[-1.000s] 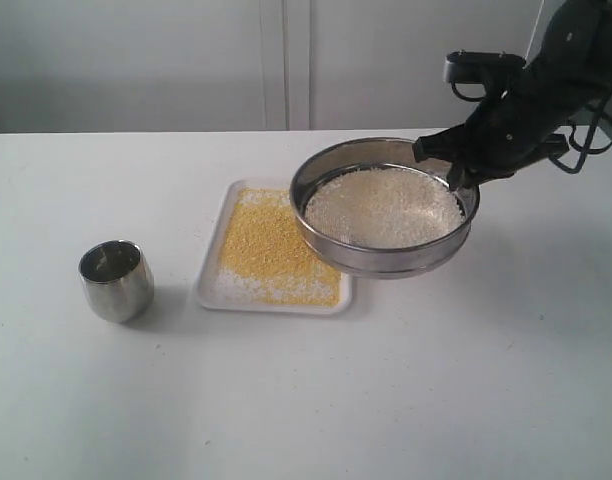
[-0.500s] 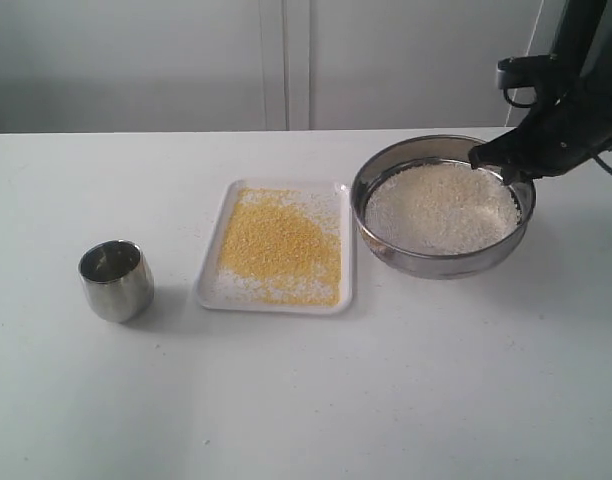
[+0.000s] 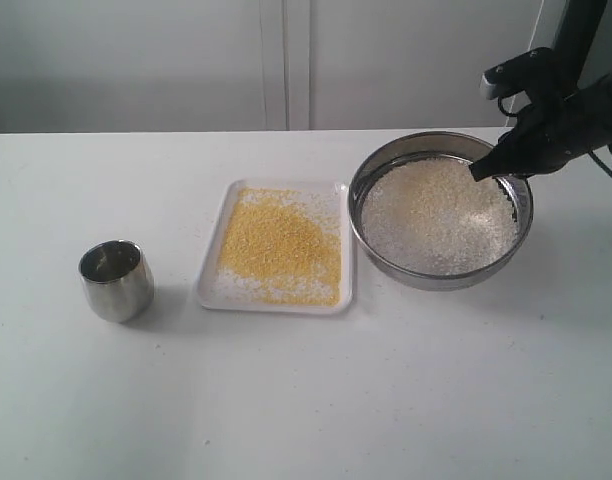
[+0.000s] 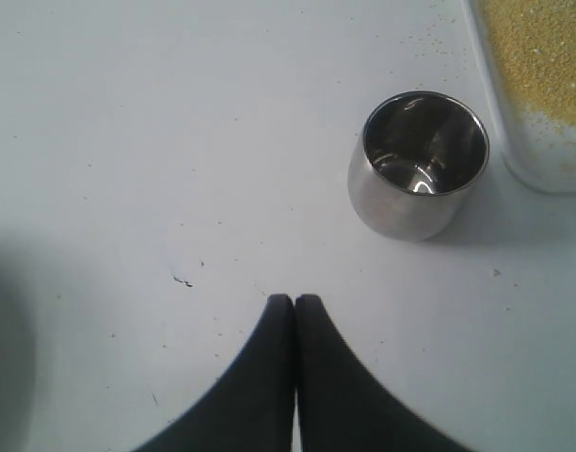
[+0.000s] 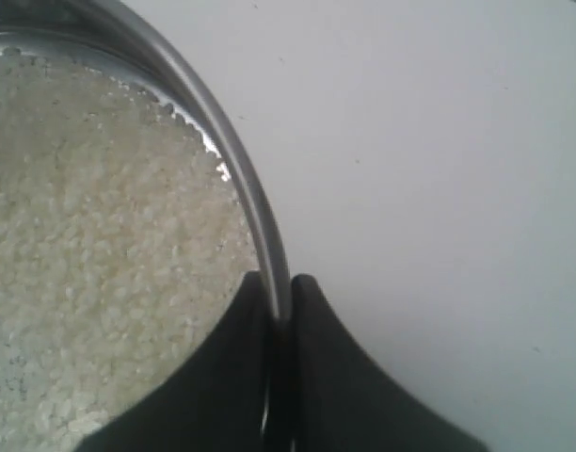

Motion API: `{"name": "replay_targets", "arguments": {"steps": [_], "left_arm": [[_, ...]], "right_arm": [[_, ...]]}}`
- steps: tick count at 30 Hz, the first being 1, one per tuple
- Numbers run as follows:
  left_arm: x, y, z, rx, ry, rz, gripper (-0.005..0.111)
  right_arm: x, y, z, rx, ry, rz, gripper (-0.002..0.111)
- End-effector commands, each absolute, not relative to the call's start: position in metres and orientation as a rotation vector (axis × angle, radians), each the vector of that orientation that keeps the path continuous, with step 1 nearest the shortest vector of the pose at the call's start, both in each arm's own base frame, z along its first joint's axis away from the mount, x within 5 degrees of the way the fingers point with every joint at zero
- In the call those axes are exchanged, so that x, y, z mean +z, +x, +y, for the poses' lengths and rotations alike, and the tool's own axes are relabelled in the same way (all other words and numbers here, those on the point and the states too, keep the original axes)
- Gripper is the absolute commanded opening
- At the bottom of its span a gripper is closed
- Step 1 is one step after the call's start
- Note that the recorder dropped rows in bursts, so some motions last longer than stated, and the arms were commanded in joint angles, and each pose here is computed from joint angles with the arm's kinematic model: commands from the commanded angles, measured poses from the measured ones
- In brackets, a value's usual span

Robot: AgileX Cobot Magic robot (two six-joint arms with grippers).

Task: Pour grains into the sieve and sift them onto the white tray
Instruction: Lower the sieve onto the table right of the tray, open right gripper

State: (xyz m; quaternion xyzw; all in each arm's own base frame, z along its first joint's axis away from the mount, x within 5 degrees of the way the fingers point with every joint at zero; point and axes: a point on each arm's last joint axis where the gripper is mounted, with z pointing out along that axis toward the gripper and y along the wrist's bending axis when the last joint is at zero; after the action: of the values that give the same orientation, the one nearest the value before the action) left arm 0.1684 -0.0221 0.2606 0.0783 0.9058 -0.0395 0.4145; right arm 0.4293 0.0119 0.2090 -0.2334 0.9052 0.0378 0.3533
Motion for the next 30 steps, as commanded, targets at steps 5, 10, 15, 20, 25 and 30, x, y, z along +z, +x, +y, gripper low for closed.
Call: {"name": "replay_targets", "arguments": {"steps": [5, 10, 15, 20, 25, 30], "left_arm": [[0.259, 0.166, -0.023, -0.107, 0.203, 2.279, 0.0], [0.259, 0.166, -0.023, -0.107, 0.203, 2.279, 0.0], [0.259, 0.166, -0.023, -0.107, 0.203, 2.279, 0.0], [0.259, 0.166, -0.023, -0.107, 0.203, 2.279, 0.0], [0.259, 0.166, -0.023, -0.107, 0.203, 2.279, 0.0], [0.259, 0.166, -0.023, -0.107, 0.203, 2.279, 0.0]], "right_arm": [[0.206, 0.431, 0.009, 0.114, -0.51, 2.331, 0.0], [0.186, 0.435, 0.007, 0.184, -0.365, 2.409, 0.0], [0.17, 0.436, 0.008, 0.226, -0.298, 2.463, 0.0], [0.168, 0.437, 0.006, 0.21, -0.304, 2.463, 0.0], [0.167, 0.435, -0.005, 0.219, -0.283, 2.484, 0.0], [0.166, 0.433, -0.01, 0.23, -0.274, 2.5, 0.0]]}}
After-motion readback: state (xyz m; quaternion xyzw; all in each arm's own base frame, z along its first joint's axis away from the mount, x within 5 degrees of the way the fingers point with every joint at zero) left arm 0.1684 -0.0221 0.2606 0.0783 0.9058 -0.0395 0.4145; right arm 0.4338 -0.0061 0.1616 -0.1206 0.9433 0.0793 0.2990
